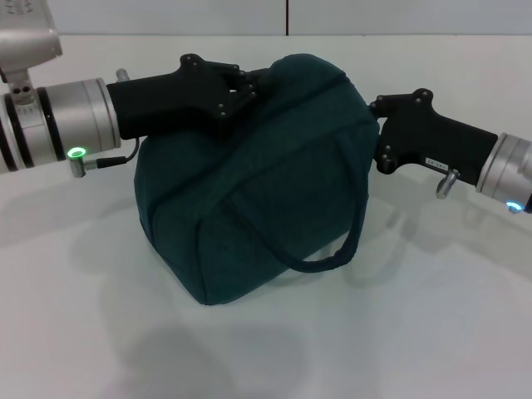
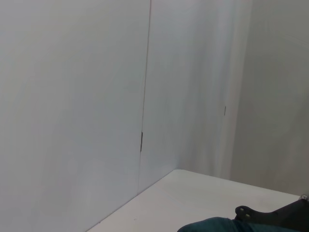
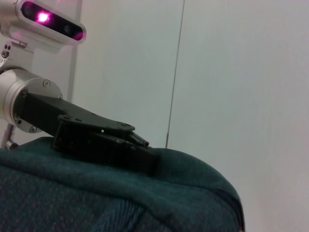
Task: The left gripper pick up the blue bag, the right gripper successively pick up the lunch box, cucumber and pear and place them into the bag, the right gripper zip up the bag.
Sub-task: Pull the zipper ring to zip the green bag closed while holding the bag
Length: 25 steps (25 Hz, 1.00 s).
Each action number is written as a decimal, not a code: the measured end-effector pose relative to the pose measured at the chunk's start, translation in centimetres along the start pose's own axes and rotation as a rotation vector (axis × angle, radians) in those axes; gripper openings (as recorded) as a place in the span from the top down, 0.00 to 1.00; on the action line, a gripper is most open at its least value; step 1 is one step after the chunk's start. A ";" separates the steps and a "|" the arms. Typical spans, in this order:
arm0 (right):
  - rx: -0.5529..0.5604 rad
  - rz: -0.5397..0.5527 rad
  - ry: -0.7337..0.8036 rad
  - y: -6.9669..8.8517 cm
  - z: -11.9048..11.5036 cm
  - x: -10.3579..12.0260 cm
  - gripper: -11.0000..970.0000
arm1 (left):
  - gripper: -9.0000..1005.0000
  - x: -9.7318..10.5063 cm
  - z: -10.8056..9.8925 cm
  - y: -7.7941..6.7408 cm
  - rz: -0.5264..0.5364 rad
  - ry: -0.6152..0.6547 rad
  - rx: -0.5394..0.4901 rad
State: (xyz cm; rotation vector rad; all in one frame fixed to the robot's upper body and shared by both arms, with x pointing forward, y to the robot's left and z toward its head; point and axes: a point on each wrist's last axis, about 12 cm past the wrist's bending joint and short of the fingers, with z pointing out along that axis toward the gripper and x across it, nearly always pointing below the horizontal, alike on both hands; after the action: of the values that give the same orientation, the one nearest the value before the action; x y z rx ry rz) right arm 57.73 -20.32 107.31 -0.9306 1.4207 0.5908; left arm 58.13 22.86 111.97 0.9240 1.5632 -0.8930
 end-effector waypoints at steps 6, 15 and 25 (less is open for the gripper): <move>-0.005 0.002 -0.017 0.1 -0.3 -0.1 0.90 | 0.90 0.0 -0.1 0.0 0.001 0.001 -0.001; 0.001 0.019 -0.023 0.2 -1.5 0.3 0.91 | 0.90 0.0 -0.1 0.1 0.002 0.001 -0.001; 0.012 0.079 -0.016 -0.1 -1.8 0.4 0.78 | 0.90 0.0 0.0 0.0 0.002 0.002 0.003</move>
State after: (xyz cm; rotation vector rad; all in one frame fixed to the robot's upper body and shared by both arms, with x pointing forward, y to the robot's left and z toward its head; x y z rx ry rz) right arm 56.86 -21.93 107.14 -0.8616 1.4502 0.6467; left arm 58.11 22.87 111.99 0.9285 1.5626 -0.8934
